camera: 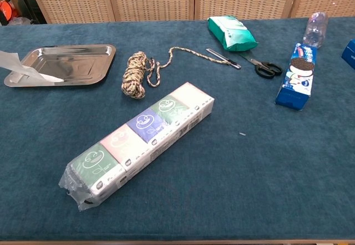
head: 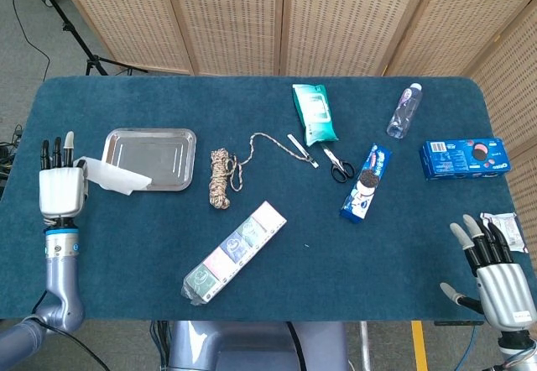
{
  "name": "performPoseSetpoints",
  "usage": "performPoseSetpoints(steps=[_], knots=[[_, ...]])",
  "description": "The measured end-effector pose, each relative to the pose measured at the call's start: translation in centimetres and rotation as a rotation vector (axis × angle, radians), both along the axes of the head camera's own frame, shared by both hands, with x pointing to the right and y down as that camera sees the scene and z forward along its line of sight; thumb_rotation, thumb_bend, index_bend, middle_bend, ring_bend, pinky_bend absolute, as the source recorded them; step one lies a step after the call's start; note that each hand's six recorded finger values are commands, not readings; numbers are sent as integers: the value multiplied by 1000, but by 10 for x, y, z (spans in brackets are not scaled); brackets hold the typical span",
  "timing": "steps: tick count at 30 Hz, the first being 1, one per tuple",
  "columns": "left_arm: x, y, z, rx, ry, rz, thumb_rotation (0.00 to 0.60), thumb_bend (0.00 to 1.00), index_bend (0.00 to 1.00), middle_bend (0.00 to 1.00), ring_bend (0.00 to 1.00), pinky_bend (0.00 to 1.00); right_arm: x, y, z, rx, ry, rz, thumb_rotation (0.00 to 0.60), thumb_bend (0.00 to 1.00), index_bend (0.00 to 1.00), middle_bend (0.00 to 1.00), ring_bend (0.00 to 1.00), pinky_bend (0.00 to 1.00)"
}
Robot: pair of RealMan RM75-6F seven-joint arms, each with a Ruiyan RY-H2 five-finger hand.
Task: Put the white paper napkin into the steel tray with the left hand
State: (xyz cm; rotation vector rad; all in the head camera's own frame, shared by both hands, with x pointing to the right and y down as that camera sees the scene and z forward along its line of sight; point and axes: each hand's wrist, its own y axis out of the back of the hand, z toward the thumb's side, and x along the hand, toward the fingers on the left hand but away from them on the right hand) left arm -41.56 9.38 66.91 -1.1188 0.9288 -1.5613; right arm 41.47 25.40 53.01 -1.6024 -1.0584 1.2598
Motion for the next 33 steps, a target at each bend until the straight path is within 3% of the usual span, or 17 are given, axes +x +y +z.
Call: performPoseSetpoints(steps=[16,25,33], knots=[[29,-4,14,2,134,-89,600,440,841,0,0,0,-1,0,1,-4,-1,-6,600,0,0,0,0,0],[49,-7,18,-9,154,-120,600,441,842,0,0,0,2,0,-2,1,-13,-1,600,0,0,0,0,0],[53,-10,24,-8,173,-203,600,461,862,0,0,0,3,-1,-2,-4,-20,-1,600,0,0,0,0,0]])
